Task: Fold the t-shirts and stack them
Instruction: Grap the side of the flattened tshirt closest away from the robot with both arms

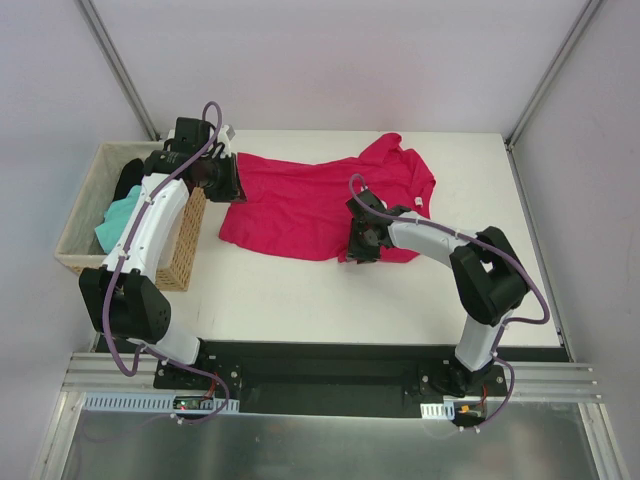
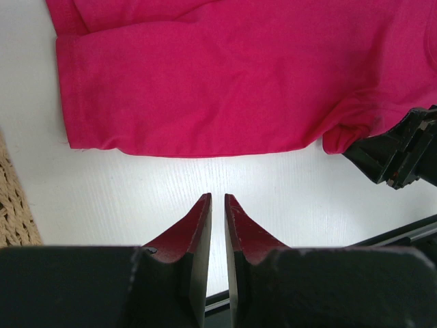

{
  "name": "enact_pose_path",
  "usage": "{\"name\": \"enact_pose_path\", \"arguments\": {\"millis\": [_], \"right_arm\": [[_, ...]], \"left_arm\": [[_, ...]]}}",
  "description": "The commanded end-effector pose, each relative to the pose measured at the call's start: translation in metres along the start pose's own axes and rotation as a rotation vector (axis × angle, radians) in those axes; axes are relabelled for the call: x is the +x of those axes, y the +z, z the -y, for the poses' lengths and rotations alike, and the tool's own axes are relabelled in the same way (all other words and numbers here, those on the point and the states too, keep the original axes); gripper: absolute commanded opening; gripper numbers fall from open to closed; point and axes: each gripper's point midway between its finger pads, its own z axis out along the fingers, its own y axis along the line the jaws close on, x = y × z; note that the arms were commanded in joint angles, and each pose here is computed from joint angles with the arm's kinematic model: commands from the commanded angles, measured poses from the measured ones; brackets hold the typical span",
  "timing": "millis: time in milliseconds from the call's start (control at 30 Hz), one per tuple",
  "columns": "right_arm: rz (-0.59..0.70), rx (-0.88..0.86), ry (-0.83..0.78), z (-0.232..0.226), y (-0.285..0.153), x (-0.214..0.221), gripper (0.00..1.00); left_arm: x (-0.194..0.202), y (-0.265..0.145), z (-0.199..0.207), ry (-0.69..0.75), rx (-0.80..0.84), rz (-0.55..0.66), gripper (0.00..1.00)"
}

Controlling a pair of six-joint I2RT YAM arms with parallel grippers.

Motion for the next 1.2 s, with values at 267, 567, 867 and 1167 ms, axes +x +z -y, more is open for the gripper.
{"name": "enact_pose_path", "arguments": {"millis": [267,567,867,1167], "right_arm": [[0.013,-0.014,-0.058,-0.020,0.004,-0.024,0.12],[0.068,0.039,-0.072,-0.009,-0.012,-0.032,0.01],[0.145,0.082,-0.077,0.001,-0.042,-0.036,0.01],[0.192,0.109,-0.131,-0.002,-0.058,-0.046,0.01]], "left_arm": [[-0.001,-0.018,0.001,0.053,-0.027,0.054,0.13],[0.001,-0.014,0.000,0.049,-0.025,0.039,0.13],[-0.009,-0.008,0.005,0.052,0.001,0.036,0.12],[-0.021,-0.004,0.011,0.054,0.034,0.040,0.11]]}}
